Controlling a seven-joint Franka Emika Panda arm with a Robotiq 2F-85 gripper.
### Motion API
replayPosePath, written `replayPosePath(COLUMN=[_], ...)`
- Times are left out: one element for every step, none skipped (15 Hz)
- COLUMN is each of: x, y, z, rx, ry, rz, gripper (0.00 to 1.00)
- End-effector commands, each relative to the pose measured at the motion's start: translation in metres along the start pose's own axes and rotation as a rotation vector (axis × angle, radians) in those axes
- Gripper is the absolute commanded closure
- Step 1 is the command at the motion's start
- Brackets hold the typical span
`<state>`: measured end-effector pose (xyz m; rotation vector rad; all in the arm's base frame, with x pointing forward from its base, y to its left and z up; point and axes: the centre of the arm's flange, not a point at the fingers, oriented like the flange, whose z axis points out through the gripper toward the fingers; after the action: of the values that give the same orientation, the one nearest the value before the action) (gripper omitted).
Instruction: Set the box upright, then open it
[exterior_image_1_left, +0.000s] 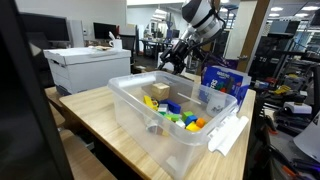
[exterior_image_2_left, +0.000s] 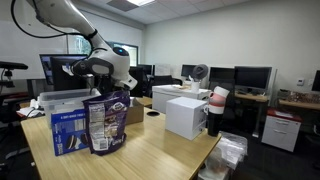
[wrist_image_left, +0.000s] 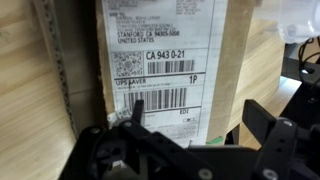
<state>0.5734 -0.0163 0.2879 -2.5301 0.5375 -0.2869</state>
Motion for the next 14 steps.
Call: replayPosePath(x=[-0.008, -0.008, -0.009, -0.009, -0.008, -0.008, -0.006, -0.004, -0.003, -0.004, -0.005, -0.005, -0.006, -0.006], y=[-0.021, -0.026, -0.030, -0.034, -0.038, -0.042, -0.047, -0.051, -0.055, -0.058, -0.061, -0.065, -0.069, -0.073], z=[-0.018, -0.021, -0.023, -0.026, -0.028, -0.030, -0.033, -0.036, -0.039, -0.043, -0.046, -0.049, -0.052, -0.056], rx=[-0.096, -0.118, -0.141, -0.159, -0.175, -0.193, -0.209, -0.231, -0.247, -0.257, -0.262, -0.269, -0.275, -0.268], ry=[0.037, 0.044, 0.051, 0.059, 0.064, 0.072, 0.077, 0.085, 0.097, 0.119, 0.142, 0.158, 0.173, 0.184], rz=[-0.163, -0.205, -0.251, -0.297, -0.344, -0.388, -0.431, -0.468, -0.507, -0.542, -0.577, -0.610, -0.646, -0.682], gripper=[0.00, 0.00, 0.00, 0.00, 0.00, 0.00, 0.00, 0.00, 0.00, 0.00, 0.00, 0.00, 0.00, 0.00])
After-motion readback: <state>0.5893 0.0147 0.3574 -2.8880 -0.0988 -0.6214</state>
